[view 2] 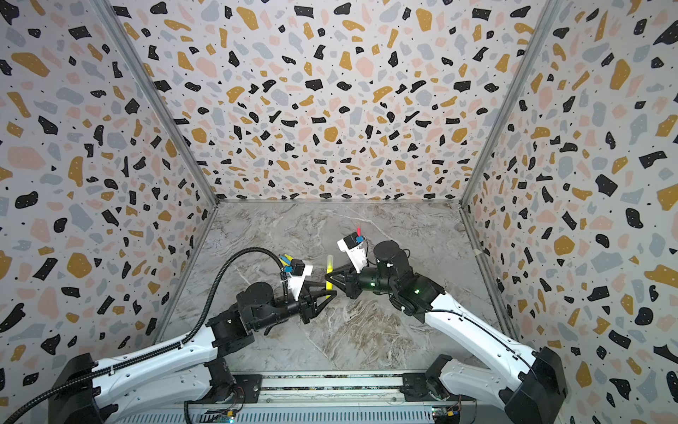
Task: Insert the pens into the pen caps
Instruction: 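Pull the capped yellow highlighter from the left gripper with the right gripper, then carry the capped highlighter with the right gripper and set it beside the pink highlighter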
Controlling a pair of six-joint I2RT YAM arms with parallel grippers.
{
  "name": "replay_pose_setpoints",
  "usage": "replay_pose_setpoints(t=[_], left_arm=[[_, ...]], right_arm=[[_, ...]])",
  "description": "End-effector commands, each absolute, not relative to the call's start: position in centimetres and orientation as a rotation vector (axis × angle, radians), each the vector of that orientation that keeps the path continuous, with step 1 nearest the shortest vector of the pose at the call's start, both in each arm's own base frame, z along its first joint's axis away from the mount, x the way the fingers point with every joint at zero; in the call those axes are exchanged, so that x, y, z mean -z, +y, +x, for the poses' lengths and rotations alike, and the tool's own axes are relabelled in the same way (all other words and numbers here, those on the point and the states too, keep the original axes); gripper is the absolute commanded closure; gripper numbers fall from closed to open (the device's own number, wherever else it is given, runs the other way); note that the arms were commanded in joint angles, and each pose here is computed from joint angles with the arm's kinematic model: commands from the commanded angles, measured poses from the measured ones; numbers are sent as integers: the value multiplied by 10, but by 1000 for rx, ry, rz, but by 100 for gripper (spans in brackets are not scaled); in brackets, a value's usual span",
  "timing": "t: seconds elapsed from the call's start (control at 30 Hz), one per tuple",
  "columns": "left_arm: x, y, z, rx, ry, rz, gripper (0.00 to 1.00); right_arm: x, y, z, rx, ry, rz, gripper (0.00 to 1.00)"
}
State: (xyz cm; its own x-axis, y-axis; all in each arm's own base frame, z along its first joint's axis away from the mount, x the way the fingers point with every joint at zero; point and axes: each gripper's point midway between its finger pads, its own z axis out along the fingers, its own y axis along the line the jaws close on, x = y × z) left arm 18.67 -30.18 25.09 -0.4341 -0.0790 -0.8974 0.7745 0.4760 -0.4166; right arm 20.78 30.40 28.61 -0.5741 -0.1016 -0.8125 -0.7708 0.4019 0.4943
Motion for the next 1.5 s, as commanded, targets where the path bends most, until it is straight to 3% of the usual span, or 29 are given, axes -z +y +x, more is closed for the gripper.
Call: replay_pose_setpoints(t=[0.0, 0.23, 0.7, 1.47], left_arm=[[-254, -284, 196, 1000, 1747, 525, 60], [-225, -240, 216, 753, 1869, 345, 60], [-201, -195, 225, 580, 1952, 138, 59], [-200, -181, 218, 598, 1953, 84, 59]], right_arm=[[-295, 287, 229, -1116, 1976, -642, 98], [-243, 249, 278, -943, 2202, -441, 97], [-135, 205, 370, -376, 2541, -301, 98], [-78, 208, 526, -183, 2673, -231, 100]])
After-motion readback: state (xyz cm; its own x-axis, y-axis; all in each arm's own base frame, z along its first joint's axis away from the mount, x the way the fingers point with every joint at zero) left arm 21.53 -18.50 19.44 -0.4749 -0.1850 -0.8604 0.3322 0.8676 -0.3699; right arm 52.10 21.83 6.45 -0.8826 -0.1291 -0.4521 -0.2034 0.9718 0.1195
